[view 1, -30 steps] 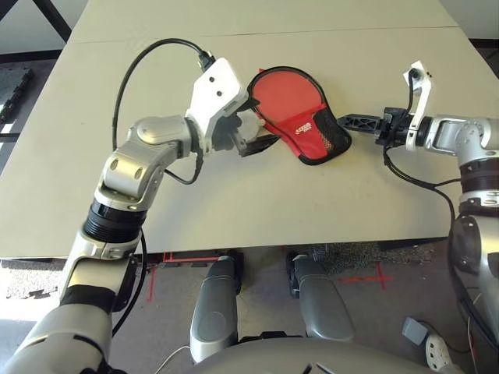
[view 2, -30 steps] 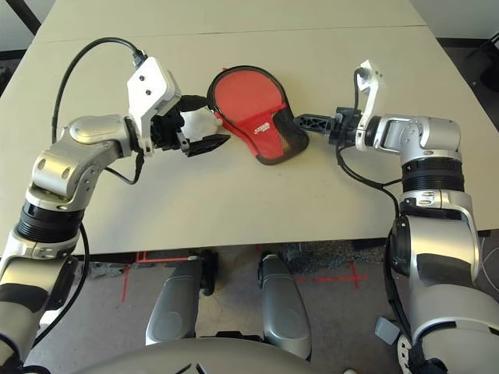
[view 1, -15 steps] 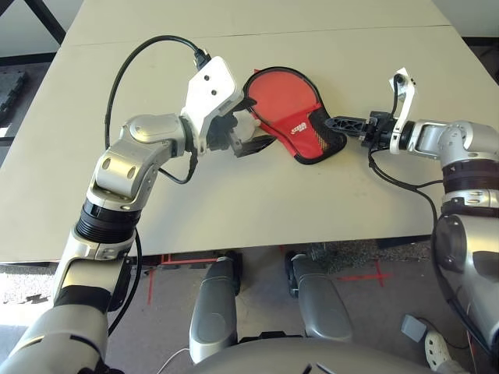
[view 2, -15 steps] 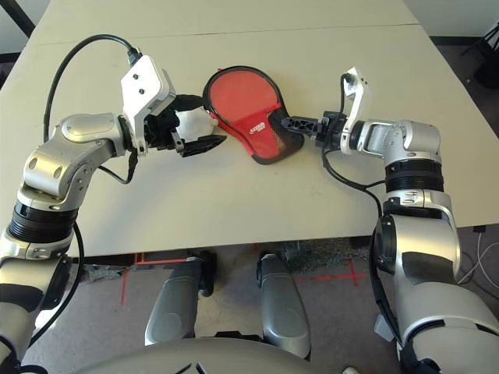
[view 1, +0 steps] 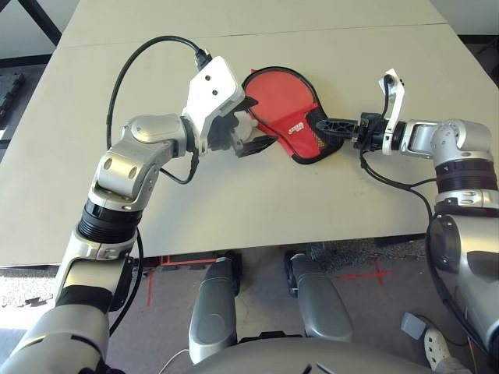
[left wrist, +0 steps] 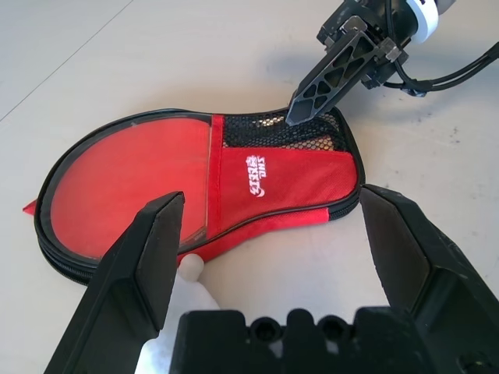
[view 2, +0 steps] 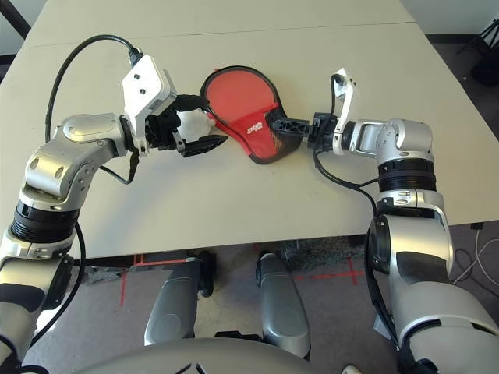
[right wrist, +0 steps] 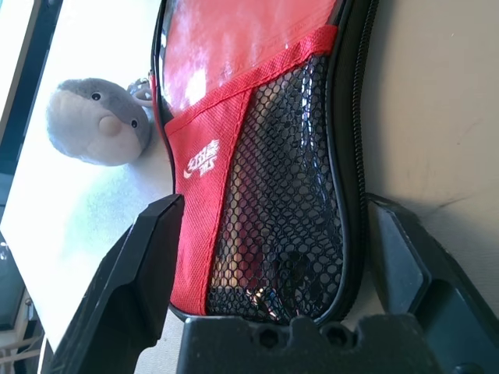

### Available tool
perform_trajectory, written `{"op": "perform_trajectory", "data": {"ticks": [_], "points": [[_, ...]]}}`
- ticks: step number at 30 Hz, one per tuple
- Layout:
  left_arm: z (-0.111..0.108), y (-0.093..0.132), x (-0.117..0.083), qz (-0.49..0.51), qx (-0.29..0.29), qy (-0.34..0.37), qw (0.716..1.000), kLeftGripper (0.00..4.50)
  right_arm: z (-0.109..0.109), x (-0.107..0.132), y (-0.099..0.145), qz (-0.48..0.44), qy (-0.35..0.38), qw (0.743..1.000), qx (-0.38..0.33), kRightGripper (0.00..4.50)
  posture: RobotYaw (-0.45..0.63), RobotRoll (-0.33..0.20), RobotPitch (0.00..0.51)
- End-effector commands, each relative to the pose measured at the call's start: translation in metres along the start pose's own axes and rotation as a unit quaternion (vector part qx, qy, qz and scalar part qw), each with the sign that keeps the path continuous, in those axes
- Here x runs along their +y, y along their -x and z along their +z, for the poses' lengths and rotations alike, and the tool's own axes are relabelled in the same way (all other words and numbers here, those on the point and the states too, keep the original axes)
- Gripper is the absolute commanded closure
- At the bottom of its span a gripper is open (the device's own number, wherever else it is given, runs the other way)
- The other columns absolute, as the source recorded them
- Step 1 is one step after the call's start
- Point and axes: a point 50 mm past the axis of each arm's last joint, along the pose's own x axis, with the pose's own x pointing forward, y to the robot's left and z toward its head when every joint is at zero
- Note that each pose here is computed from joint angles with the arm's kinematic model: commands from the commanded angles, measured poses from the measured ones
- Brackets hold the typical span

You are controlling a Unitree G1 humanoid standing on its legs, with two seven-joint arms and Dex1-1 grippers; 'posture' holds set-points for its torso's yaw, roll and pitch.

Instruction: Store the ping-pong paddle in its case and zip it.

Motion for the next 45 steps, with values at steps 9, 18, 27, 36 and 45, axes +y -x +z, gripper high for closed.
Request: {"op": "perform_trajectory", "data": {"ticks": [9, 18, 27, 36, 45], "points": [[-0.001, -0.001, 0.002, 0.002, 0.000, -0.001, 1.000, 0.00, -0.018, -0.007, -0.002, -0.017, -0.032, 0.998, 0.048, 4.12, 0.12, 0.000, 0.251], [-0.002, -0.002, 0.003, 0.005, 0.001, 0.000, 1.000, 0.00, -0.017, -0.006, 0.009, -0.022, -0.035, 0.998, 0.053, 4.47, 0.11, 0.000, 0.253], [-0.005, -0.005, 0.003, 0.003, -0.003, 0.003, 1.000, 0.00, -0.023, 0.003, 0.035, -0.018, -0.030, 0.997, 0.064, 4.47, 0.09, 0.000, 0.252], [-0.007, -0.009, 0.004, -0.001, -0.008, 0.004, 1.000, 0.00, -0.031, 0.012, 0.063, -0.026, -0.029, 0.997, 0.066, 4.47, 0.06, 0.000, 0.252], [-0.009, -0.012, 0.002, -0.004, -0.013, 0.006, 1.000, 0.00, -0.053, 0.021, 0.074, -0.023, -0.050, 0.996, 0.070, 4.47, 0.05, 0.000, 0.250]]}}
